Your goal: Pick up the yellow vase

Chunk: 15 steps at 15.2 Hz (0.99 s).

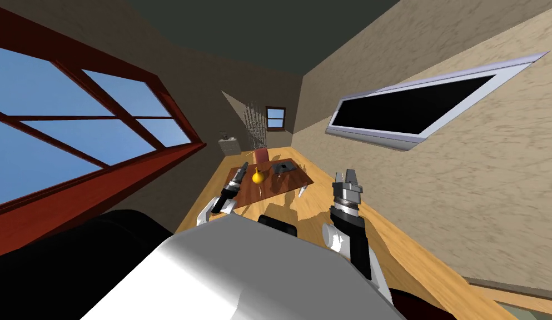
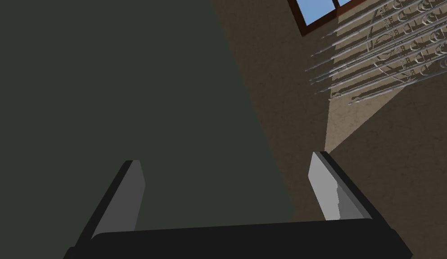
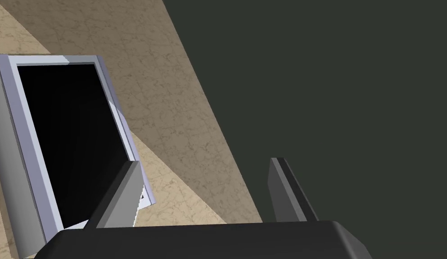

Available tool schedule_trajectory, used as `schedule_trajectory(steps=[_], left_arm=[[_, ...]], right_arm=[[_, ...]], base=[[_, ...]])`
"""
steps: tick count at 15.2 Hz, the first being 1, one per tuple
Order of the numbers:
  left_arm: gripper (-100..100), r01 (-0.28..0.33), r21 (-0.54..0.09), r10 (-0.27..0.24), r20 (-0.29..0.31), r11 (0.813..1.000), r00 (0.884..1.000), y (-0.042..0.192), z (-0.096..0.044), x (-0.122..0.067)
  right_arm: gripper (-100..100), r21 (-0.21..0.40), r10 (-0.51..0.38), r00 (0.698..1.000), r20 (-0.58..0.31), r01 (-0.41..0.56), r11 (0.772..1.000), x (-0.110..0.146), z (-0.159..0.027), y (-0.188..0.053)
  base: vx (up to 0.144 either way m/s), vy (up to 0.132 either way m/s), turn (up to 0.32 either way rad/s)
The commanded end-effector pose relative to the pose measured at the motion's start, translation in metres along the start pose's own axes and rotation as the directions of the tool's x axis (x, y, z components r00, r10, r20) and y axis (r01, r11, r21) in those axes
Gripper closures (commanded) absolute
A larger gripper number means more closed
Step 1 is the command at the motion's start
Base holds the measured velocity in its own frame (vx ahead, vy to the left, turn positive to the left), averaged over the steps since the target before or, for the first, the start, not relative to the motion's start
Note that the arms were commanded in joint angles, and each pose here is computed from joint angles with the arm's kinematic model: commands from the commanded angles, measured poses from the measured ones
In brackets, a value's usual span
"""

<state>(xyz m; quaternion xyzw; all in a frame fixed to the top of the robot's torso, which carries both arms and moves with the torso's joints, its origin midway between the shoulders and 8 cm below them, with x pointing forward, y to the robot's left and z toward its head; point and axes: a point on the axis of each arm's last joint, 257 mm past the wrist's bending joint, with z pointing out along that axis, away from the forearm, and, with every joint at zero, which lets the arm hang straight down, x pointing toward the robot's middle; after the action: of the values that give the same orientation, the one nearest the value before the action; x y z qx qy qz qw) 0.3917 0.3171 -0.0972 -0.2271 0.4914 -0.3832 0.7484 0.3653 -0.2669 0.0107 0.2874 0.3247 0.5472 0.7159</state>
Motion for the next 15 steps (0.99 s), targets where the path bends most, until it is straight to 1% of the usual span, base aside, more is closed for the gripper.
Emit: schedule_trajectory(steps=[1, 2, 3, 4, 5, 6, 7, 8, 9, 10, 11, 12, 13, 14, 15], left_arm=[[-100, -0.043, -0.036, 0.042, -0.018, 0.998, 0.999, 0.020, -0.006, 0.000], [-100, -0.096, -0.054, 0.094, -0.031, 0.994, 0.995, 0.033, -0.008, -0.003], [-100, -0.095, -0.072, 0.093, -0.039, 0.993, 0.995, 0.041, -0.012, 0.000], [-100, -0.148, -0.085, 0.145, -0.051, 0.985, 0.988, 0.052, -0.014, -0.005], [-100, -0.148, -0.110, 0.142, -0.062, 0.983, 0.988, 0.064, -0.019, -0.001], [-100, -0.200, -0.120, 0.192, -0.074, 0.972, 0.979, 0.075, -0.021, -0.006], [-100, -0.200, -0.144, 0.189, -0.086, 0.969, 0.978, 0.086, -0.027, -0.003], [-100, -0.251, -0.157, 0.237, -0.101, 0.955, 0.966, 0.098, -0.030, -0.009], [-100, -0.250, -0.176, 0.233, -0.110, 0.952, 0.966, 0.106, -0.035, -0.006], [-100, -0.250, -0.181, 0.232, -0.113, 0.951, 0.966, 0.109, -0.036, -0.006], [-100, -0.299, -0.198, 0.277, -0.132, 0.933, 0.952, 0.123, -0.041, -0.011], [-100, -0.299, -0.211, 0.274, -0.139, 0.931, 0.952, 0.129, -0.045, -0.009], [-100, -0.299, -0.214, 0.273, -0.140, 0.930, 0.952, 0.131, -0.046, -0.009], [-100, -0.346, -0.233, 0.314, -0.162, 0.909, 0.935, 0.146, -0.053, -0.014], [-100, -0.345, -0.246, 0.310, -0.170, 0.906, 0.935, 0.152, -0.057, -0.013]], right_arm=[[0, 0.000, 0.000, 1.000, 0.000, 0.000, 1.000, 0.000, 0.000, 0.000], [0, 0.000, 0.000, 1.000, 0.000, 0.000, 1.000, 0.000, 0.000, 0.000], [0, 0.000, 0.000, 1.000, 0.000, 0.000, 1.000, 0.000, 0.000, 0.000], [0, 0.000, 0.000, 1.000, 0.000, 0.000, 1.000, 0.000, 0.000, 0.000], [0, 0.000, 0.000, 1.000, 0.000, 0.000, 1.000, 0.000, 0.000, 0.000], [0, 0.000, 0.000, 1.000, 0.000, 0.000, 1.000, 0.000, 0.000, 0.000], [0, 0.000, 0.000, 1.000, 0.000, 0.000, 1.000, 0.000, 0.000, 0.000], [0, 0.000, 0.000, 1.000, 0.000, 0.000, 1.000, 0.000, 0.000, 0.000], [0, 0.000, 0.000, 1.000, 0.000, 0.000, 1.000, 0.000, 0.000, 0.000], [0, 0.000, 0.000, 1.000, 0.000, 0.000, 1.000, 0.000, 0.000, 0.000], [0, 0.000, 0.000, 1.000, 0.000, 0.000, 1.000, 0.000, 0.000, 0.000], [0, 0.000, 0.000, 1.000, 0.000, 0.000, 1.000, 0.000, 0.000, 0.000], [0, 0.000, 0.000, 1.000, 0.000, 0.000, 1.000, 0.000, 0.000, 0.000], [0, 0.000, 0.000, 1.000, 0.000, 0.000, 1.000, 0.000, 0.000, 0.000], [0, 0.000, 0.000, 1.000, 0.000, 0.000, 1.000, 0.000, 0.000, 0.000]], base=[[-0.046, 0.031, -0.289], [-0.047, 0.042, -0.312], [-0.049, 0.046, -0.273], [-0.049, 0.040, -0.327], [-0.045, 0.043, -0.258], [-0.044, 0.046, -0.282], [-0.043, 0.043, -0.242], [-0.043, 0.039, -0.343], [-0.037, 0.047, -0.296], [-0.024, 0.038, -0.086], [-0.026, 0.032, -0.210], [-0.026, 0.030, -0.268], [-0.016, 0.022, -0.108], [-0.013, 0.022, -0.218], [-0.017, 0.030, -0.245]])
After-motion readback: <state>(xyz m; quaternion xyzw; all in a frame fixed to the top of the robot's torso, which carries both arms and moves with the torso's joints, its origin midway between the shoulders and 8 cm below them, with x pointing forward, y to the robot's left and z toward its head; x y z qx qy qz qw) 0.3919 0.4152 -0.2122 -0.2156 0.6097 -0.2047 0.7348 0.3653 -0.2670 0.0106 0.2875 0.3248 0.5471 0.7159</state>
